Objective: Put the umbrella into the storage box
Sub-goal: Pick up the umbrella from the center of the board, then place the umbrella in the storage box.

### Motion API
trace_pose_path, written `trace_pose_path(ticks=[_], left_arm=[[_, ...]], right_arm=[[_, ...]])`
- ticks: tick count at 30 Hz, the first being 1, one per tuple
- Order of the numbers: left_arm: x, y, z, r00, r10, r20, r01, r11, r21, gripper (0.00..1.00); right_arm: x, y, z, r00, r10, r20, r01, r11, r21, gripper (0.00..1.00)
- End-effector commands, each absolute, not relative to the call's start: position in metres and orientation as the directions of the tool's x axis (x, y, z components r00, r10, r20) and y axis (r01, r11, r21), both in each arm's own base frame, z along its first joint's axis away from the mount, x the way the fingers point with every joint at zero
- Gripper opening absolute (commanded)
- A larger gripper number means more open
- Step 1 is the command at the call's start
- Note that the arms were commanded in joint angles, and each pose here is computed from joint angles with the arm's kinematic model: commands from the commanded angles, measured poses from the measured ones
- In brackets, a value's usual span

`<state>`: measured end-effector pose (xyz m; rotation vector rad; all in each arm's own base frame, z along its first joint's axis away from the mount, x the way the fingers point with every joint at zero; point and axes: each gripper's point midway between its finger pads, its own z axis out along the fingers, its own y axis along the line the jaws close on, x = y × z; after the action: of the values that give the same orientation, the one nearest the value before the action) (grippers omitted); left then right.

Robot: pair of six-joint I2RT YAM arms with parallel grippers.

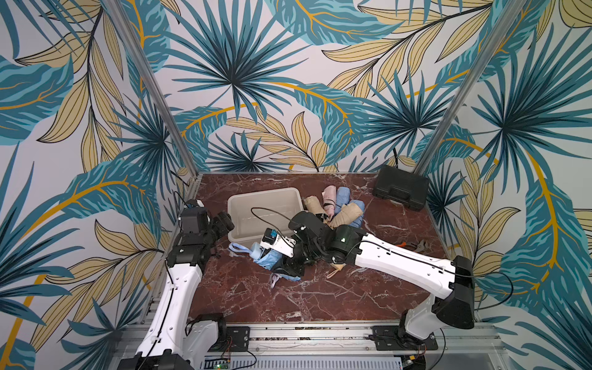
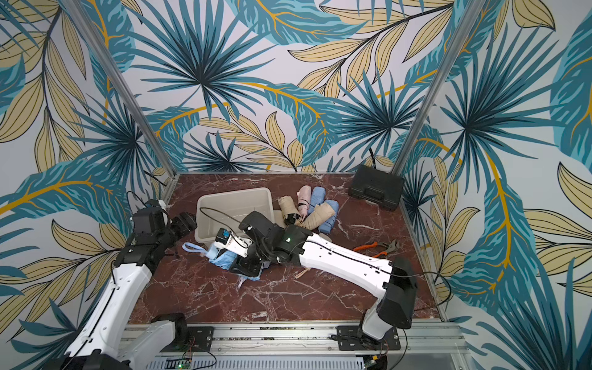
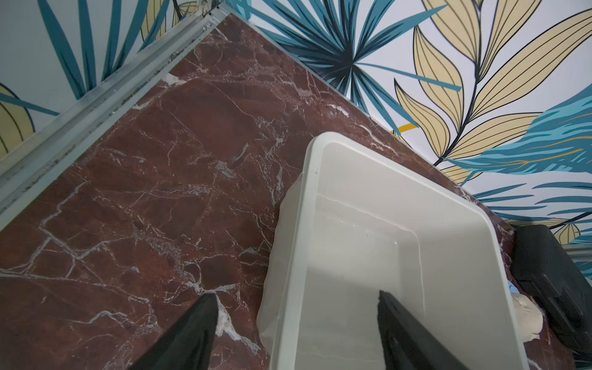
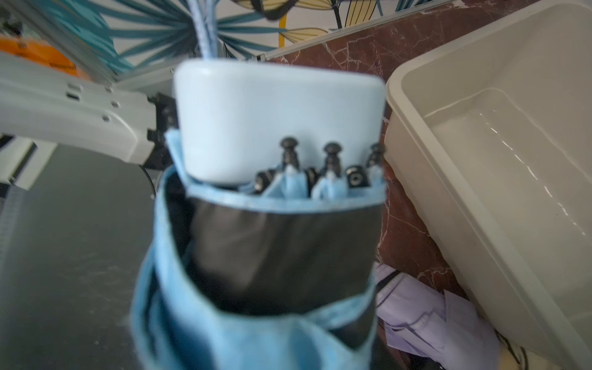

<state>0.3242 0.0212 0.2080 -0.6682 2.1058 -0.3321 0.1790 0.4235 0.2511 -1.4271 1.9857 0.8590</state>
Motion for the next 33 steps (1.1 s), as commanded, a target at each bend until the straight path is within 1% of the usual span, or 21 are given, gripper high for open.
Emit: trace_pose_path(ticks=[1,3,5,8,10,11,13,16,18,20,22,24,28,33], left_arm=[[0.332,0.024,0.221,-0.461,-0.559,-0.689,-0.302,0.829,-0.471,0.80],[0.334,0.024,0.218,-0.469,-0.559,-0.684,-0.299,0.829,-0.472,0.79],[0.335,0.023,0.215,-0.479,-0.556,-0.679,-0.294,0.831,-0.472,0.78],[0.337,0.021,0.210,-0.498,-0.547,-0.673,-0.283,0.836,-0.470,0.77],[0.339,0.018,0.207,-0.514,-0.536,-0.669,-0.264,0.841,-0.472,0.76],[0.339,0.016,0.206,-0.521,-0.531,-0.668,-0.253,0.844,-0.474,0.75],[0.339,0.013,0.205,-0.532,-0.525,-0.664,-0.238,0.846,-0.478,0.74],[0.338,0.010,0.201,-0.549,-0.516,-0.658,-0.226,0.849,-0.477,0.71],[0.338,0.008,0.198,-0.558,-0.513,-0.653,-0.220,0.850,-0.479,0.70],[0.339,0.007,0.196,-0.566,-0.508,-0.649,-0.213,0.851,-0.480,0.68],[0.340,0.005,0.193,-0.577,-0.505,-0.642,-0.208,0.851,-0.483,0.65],[0.341,0.004,0.190,-0.587,-0.504,-0.634,-0.207,0.850,-0.485,0.64],[0.343,0.002,0.182,-0.609,-0.499,-0.616,-0.206,0.850,-0.485,0.57],[0.343,-0.001,0.177,-0.629,-0.499,-0.597,-0.201,0.846,-0.494,0.45]], right_arm=[[0.188,0.444,0.276,-0.482,-0.482,-0.731,-0.876,0.289,0.386,0.15],[0.200,0.451,0.281,-0.541,-0.434,-0.721,-0.840,0.331,0.431,0.15],[0.213,0.458,0.288,-0.598,-0.373,-0.709,-0.797,0.371,0.477,0.20],[0.243,0.463,0.295,-0.673,-0.262,-0.691,-0.714,0.472,0.517,0.21],[0.272,0.460,0.294,-0.737,-0.154,-0.658,-0.614,0.560,0.557,0.21],[0.284,0.460,0.293,-0.761,-0.108,-0.639,-0.570,0.582,0.580,0.21],[0.308,0.458,0.287,-0.805,-0.019,-0.593,-0.479,0.611,0.630,0.21],[0.334,0.463,0.285,-0.830,0.072,-0.554,-0.403,0.608,0.684,0.21],[0.348,0.467,0.284,-0.831,0.114,-0.545,-0.369,0.621,0.692,0.21],[0.363,0.466,0.276,-0.834,0.170,-0.525,-0.291,0.673,0.680,0.21],[0.375,0.469,0.267,-0.841,0.196,-0.504,-0.238,0.704,0.669,0.14],[0.381,0.477,0.256,-0.856,0.200,-0.476,-0.204,0.716,0.667,0.14],[0.387,0.493,0.236,-0.875,0.195,-0.443,-0.181,0.717,0.673,0.13],[0.393,0.511,0.211,-0.889,0.155,-0.430,-0.194,0.724,0.662,0.18]])
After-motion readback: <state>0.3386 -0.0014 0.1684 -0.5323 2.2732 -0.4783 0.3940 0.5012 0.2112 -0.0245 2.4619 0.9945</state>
